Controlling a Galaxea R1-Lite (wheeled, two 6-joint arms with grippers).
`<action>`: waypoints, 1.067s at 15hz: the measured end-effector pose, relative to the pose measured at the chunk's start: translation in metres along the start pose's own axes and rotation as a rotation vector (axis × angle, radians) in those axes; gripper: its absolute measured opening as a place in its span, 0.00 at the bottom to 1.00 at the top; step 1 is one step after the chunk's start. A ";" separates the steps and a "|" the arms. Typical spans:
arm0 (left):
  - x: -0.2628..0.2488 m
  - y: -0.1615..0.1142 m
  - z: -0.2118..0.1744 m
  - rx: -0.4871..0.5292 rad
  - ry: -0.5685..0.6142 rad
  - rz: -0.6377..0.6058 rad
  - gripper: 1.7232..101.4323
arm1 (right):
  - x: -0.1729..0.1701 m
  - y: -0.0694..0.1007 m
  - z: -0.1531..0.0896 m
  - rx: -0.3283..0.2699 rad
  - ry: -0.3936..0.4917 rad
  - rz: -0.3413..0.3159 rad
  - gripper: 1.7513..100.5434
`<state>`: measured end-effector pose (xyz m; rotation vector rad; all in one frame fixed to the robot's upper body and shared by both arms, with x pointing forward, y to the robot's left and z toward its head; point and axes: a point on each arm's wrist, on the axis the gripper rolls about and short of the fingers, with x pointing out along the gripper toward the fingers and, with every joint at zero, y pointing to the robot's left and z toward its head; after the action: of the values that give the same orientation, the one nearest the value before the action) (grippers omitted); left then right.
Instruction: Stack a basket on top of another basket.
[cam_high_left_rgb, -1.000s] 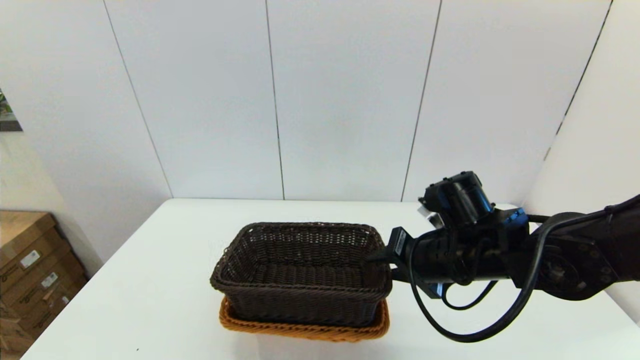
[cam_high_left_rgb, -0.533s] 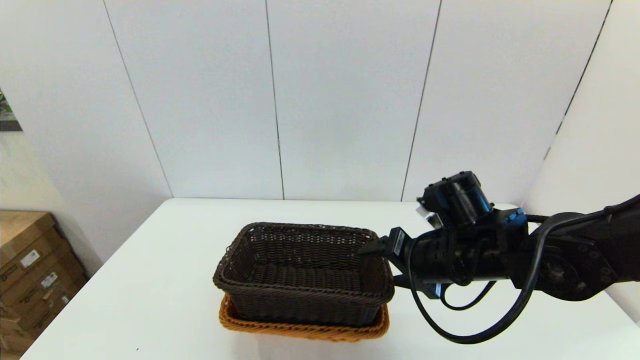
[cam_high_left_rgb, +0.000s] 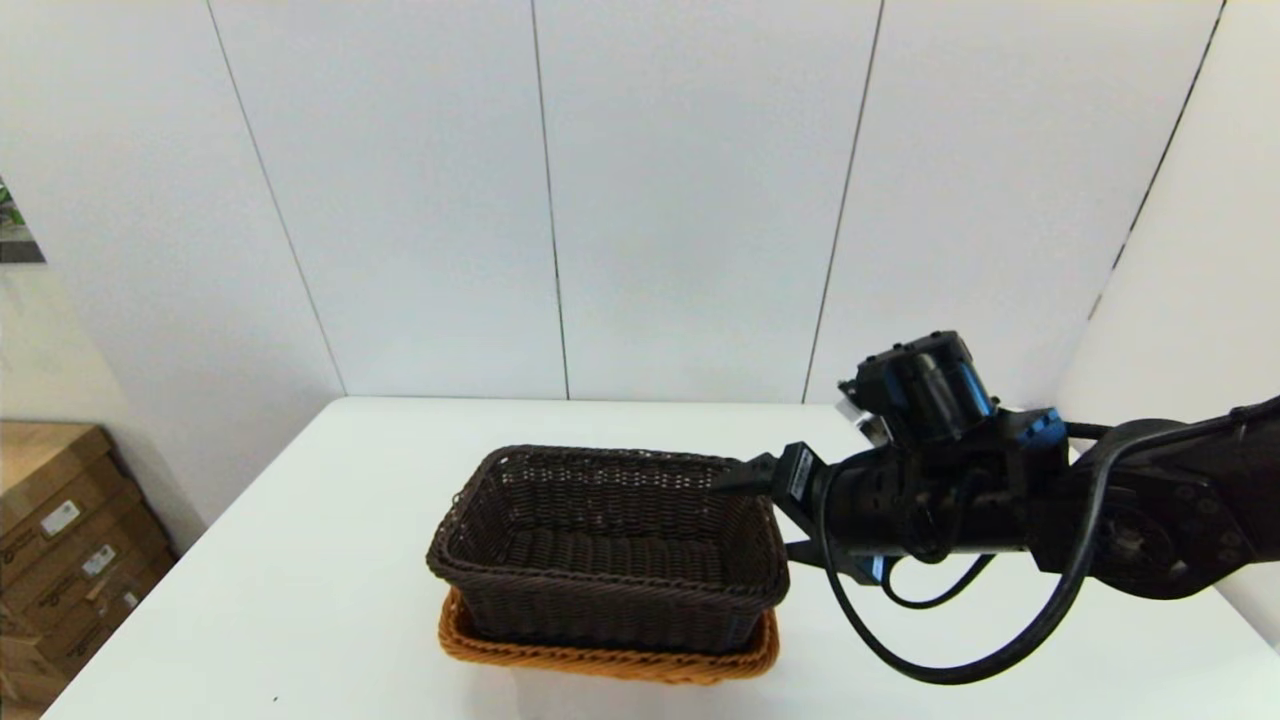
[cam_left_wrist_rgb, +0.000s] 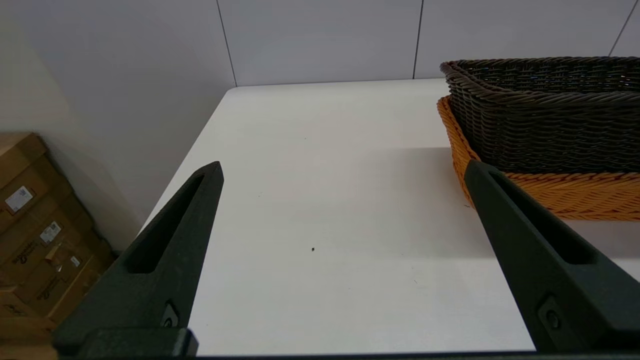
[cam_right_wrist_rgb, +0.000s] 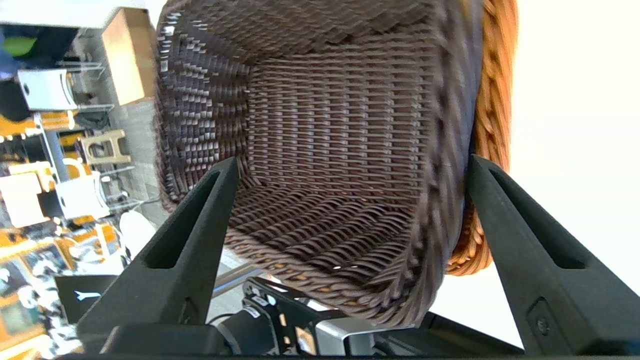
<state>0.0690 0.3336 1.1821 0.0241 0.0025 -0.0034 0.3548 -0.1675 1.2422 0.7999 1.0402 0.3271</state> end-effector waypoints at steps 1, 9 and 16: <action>0.000 0.000 0.000 0.000 0.000 0.000 0.96 | -0.003 0.002 0.000 -0.022 -0.009 0.006 0.91; 0.000 0.000 0.000 0.000 0.000 0.000 0.96 | -0.012 -0.001 0.004 -0.218 -0.192 -0.106 0.95; 0.000 0.000 0.000 0.000 0.000 0.000 0.96 | -0.066 0.001 0.017 -0.605 -0.420 -0.199 0.96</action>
<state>0.0690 0.3336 1.1821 0.0240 0.0025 -0.0030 0.3369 -0.2132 1.2890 0.1990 0.5662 0.2668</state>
